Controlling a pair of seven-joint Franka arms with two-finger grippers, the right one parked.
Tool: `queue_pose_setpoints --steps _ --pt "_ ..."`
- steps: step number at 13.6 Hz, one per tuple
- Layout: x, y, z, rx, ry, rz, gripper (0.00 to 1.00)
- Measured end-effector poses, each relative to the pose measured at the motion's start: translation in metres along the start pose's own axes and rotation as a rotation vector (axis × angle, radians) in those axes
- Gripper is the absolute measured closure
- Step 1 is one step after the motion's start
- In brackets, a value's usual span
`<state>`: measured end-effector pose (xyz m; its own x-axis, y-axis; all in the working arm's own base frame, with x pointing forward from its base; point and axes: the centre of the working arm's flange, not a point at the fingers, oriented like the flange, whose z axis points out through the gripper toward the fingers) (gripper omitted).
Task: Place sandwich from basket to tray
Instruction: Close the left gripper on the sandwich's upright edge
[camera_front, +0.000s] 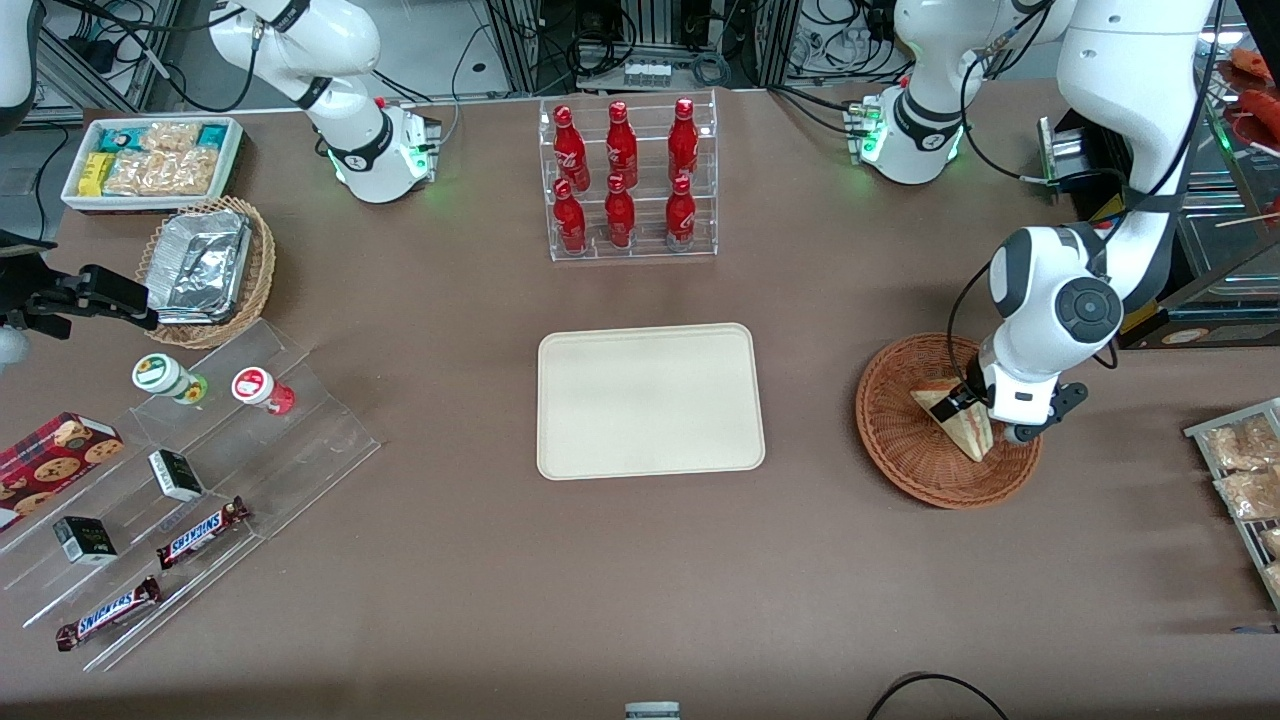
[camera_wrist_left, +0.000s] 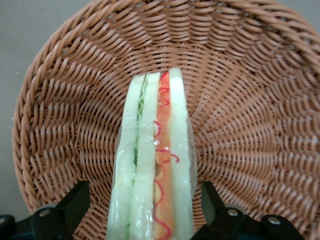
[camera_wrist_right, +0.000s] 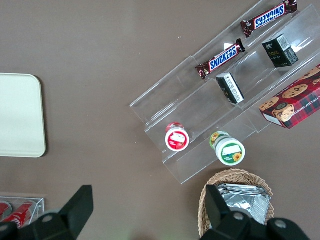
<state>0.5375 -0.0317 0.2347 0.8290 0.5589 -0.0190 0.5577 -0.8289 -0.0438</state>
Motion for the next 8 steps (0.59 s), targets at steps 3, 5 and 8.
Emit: queue_pose_setpoints --steps 3,5,8 --pt "-0.001 -0.002 0.002 0.004 -0.005 -0.001 0.37" --pt "-0.002 -0.002 -0.006 0.017 -0.019 -0.001 0.59" --pt "0.004 0.007 -0.049 0.053 -0.053 0.007 0.67"
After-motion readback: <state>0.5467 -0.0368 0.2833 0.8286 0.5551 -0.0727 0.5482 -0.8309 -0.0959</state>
